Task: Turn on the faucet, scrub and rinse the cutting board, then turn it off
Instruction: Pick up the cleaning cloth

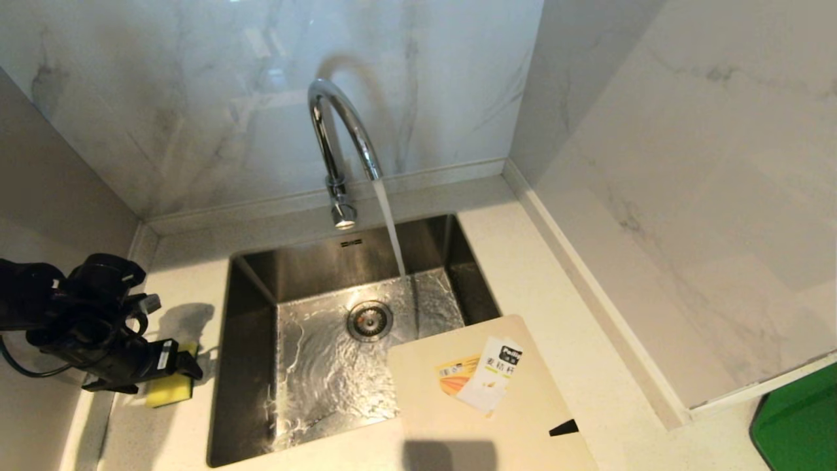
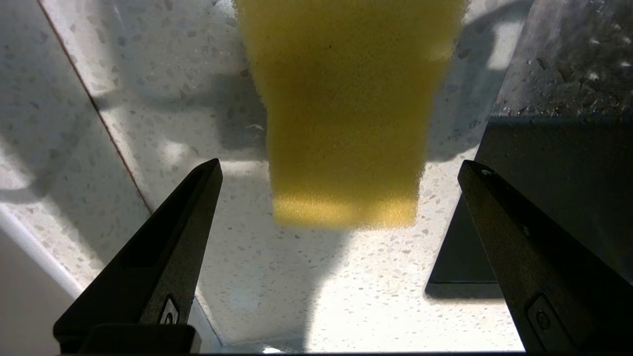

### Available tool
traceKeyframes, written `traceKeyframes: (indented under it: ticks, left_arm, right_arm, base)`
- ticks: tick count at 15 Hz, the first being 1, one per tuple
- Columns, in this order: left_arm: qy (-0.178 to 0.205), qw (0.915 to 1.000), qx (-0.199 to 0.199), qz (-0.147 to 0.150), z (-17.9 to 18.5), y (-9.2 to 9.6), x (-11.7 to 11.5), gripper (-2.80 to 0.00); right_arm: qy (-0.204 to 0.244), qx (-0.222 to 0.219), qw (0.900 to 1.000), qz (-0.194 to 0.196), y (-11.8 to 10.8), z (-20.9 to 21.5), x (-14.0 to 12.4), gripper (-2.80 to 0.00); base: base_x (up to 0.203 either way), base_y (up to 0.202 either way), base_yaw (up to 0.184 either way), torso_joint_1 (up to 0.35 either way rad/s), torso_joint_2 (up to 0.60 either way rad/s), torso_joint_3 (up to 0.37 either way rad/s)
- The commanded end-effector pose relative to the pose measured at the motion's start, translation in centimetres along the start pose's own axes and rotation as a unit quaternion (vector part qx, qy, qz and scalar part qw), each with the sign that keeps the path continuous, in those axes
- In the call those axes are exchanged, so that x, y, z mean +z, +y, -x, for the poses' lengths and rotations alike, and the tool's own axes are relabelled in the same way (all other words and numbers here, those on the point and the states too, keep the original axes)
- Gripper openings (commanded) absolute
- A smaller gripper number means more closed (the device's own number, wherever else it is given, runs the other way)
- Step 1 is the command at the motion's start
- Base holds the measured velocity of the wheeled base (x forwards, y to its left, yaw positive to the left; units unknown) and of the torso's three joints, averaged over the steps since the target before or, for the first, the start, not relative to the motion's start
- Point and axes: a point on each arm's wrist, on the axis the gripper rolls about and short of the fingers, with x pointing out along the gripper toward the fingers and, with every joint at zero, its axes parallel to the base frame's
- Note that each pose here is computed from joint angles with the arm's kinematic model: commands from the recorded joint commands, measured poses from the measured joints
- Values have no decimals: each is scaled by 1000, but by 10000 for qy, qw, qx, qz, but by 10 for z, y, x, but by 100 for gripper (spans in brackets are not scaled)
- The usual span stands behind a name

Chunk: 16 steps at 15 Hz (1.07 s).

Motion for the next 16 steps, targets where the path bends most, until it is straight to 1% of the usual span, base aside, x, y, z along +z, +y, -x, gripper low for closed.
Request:
traceKeyframes:
  ticks: [1, 4, 9, 10, 16]
  left_arm:
    - [32, 10000, -1, 9, -7, 0, 2, 0]
    - [-8, 10000, -8, -1, -12, 0, 7, 0]
    - [69, 10000, -39, -20, -18, 0, 7, 0]
    - [66, 10000, -45, -21, -18, 0, 7, -280]
    - [-26, 9999, -113, -4, -16, 0, 9, -280]
  right_arm:
    - [8, 0, 10000, -1, 0, 0, 0, -280]
    - [8, 0, 10000, -1, 0, 0, 0, -280]
    - [8, 0, 10000, -1, 0, 0, 0, -280]
    - [8, 3, 10000, -1, 0, 0, 0, -280]
    - [1, 0, 10000, -1, 0, 0, 0, -280]
  base:
    - [0, 0, 0, 0, 0, 0]
    - [0, 0, 0, 0, 0, 0]
    - [0, 0, 0, 0, 0, 0]
    - [0, 0, 0, 0, 0, 0]
    - [0, 0, 0, 0, 0, 0]
